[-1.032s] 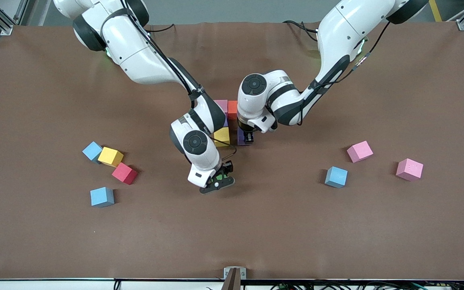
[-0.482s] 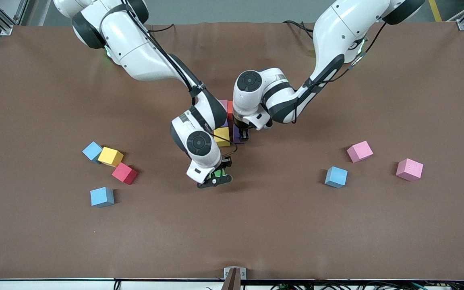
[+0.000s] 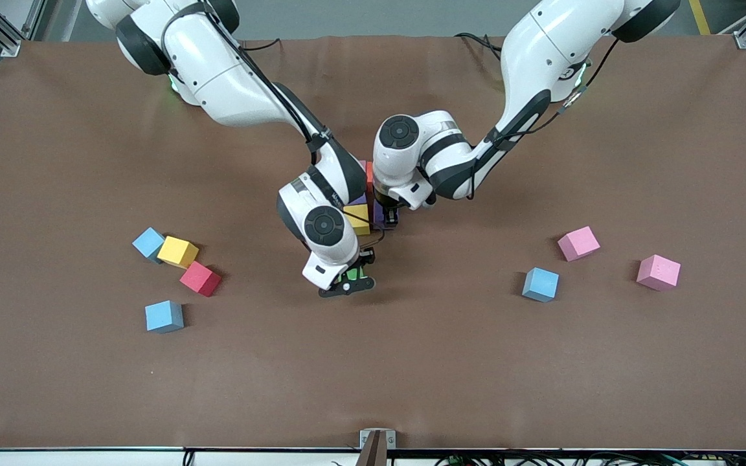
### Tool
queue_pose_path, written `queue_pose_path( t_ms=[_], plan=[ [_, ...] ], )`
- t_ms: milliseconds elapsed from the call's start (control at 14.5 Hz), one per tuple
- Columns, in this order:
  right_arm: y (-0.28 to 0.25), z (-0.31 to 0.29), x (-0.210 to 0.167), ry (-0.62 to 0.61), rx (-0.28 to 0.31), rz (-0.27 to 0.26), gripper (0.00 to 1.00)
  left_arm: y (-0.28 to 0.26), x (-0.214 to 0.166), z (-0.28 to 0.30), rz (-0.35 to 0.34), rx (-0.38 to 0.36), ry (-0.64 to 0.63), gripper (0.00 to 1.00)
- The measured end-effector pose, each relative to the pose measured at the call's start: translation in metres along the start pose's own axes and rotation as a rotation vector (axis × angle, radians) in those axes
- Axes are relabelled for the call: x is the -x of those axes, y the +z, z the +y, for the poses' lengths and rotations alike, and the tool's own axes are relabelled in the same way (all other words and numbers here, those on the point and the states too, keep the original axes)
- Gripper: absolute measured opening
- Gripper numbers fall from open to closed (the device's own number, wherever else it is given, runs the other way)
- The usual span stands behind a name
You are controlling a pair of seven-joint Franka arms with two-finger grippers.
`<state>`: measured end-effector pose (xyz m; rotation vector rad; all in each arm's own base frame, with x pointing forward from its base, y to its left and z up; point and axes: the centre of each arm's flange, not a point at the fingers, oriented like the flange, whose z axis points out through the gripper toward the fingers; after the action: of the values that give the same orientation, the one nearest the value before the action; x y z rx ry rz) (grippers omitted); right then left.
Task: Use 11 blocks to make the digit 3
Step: 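Grasp the green cube with the right gripper while the left gripper holds purple, then place the purple cube with the left gripper while the right gripper carries green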
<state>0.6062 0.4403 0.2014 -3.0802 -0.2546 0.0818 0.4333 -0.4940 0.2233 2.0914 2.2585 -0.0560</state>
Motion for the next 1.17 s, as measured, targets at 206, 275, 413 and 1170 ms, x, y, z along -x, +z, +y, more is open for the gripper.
queue_pose_path(
  t_ms=[206,275,413,1170],
  plan=[
    [-0.014,0.042,-0.023,0.062,-0.009,0.021,0.59,0.000,0.000,0.001,0.000,0.002,-0.002,0.58],
    [-0.023,0.056,-0.030,0.081,-0.014,0.033,0.59,0.000,0.000,0.002,0.000,0.002,-0.002,0.58],
    [-0.041,0.079,-0.040,0.113,-0.016,0.037,0.59,0.000,-0.001,0.001,0.000,0.001,-0.002,0.58],
    [-0.058,0.114,-0.051,0.120,-0.011,0.011,0.59,0.007,0.003,0.009,-0.011,-0.007,-0.030,0.58]
  ],
)
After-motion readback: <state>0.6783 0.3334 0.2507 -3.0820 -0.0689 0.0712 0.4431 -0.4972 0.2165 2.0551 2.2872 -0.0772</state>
